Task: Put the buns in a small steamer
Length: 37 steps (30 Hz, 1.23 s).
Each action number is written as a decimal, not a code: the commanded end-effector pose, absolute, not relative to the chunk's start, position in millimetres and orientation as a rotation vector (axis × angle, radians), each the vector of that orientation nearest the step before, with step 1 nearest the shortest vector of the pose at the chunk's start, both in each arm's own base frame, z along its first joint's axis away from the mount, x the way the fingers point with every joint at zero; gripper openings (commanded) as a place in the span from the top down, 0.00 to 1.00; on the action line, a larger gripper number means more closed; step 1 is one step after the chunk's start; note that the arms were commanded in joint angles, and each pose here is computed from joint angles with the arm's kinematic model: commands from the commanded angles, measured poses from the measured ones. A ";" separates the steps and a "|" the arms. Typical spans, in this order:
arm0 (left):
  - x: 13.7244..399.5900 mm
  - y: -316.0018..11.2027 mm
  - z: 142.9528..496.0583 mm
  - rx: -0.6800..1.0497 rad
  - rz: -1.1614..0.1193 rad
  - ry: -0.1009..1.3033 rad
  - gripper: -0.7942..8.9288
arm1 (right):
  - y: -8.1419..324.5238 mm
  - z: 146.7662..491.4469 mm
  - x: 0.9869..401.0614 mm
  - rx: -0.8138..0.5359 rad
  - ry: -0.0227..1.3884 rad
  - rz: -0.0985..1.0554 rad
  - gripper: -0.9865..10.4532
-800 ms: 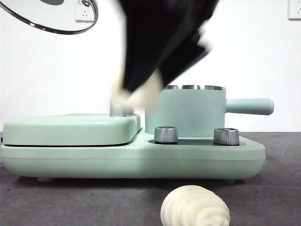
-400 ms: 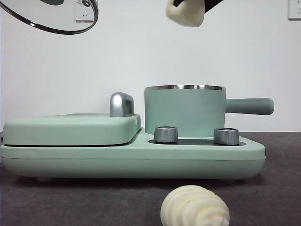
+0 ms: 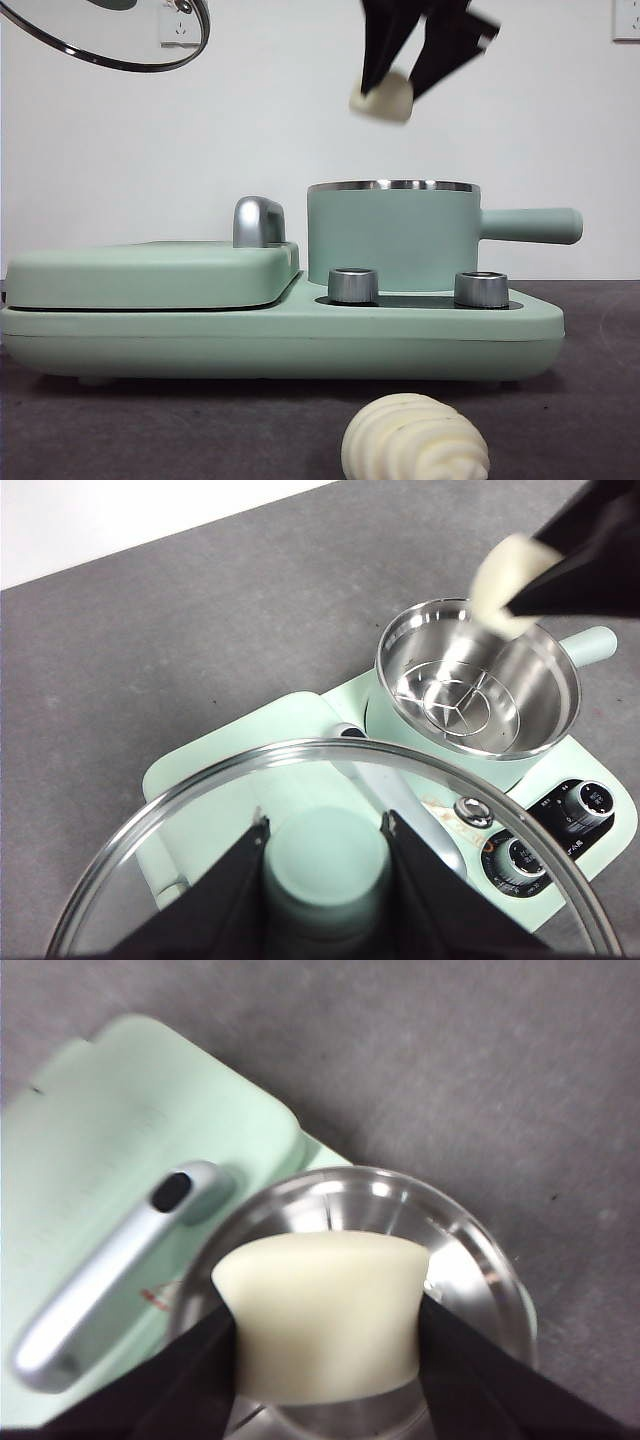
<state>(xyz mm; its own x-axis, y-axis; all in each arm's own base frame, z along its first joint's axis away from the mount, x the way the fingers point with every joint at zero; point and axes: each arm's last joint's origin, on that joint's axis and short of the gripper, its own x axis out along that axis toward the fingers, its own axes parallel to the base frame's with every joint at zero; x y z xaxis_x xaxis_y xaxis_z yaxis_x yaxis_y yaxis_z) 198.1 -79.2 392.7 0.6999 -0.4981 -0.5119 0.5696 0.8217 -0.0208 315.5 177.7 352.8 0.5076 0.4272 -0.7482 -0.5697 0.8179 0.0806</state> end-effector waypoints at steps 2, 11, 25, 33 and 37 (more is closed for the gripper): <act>199.3 -80.2 401.2 0.146 -0.602 0.481 0.91 | 189.4 330.3 334.0 -0.210 0.899 0.610 0.70; 199.3 -80.2 401.1 0.147 -0.601 0.480 0.91 | 204.4 275.5 360.8 -0.234 1.028 0.599 0.67; 199.0 -80.1 400.6 0.174 -0.608 0.479 0.91 | 181.3 422.0 255.8 -0.173 0.579 0.726 0.57; 199.0 -80.1 400.6 0.173 -0.608 0.479 0.91 | 175.8 424.5 169.8 -0.170 0.379 0.897 0.57; 199.0 -80.1 400.5 0.172 -0.608 0.480 0.91 | 171.8 393.3 142.2 -0.214 0.431 0.959 0.57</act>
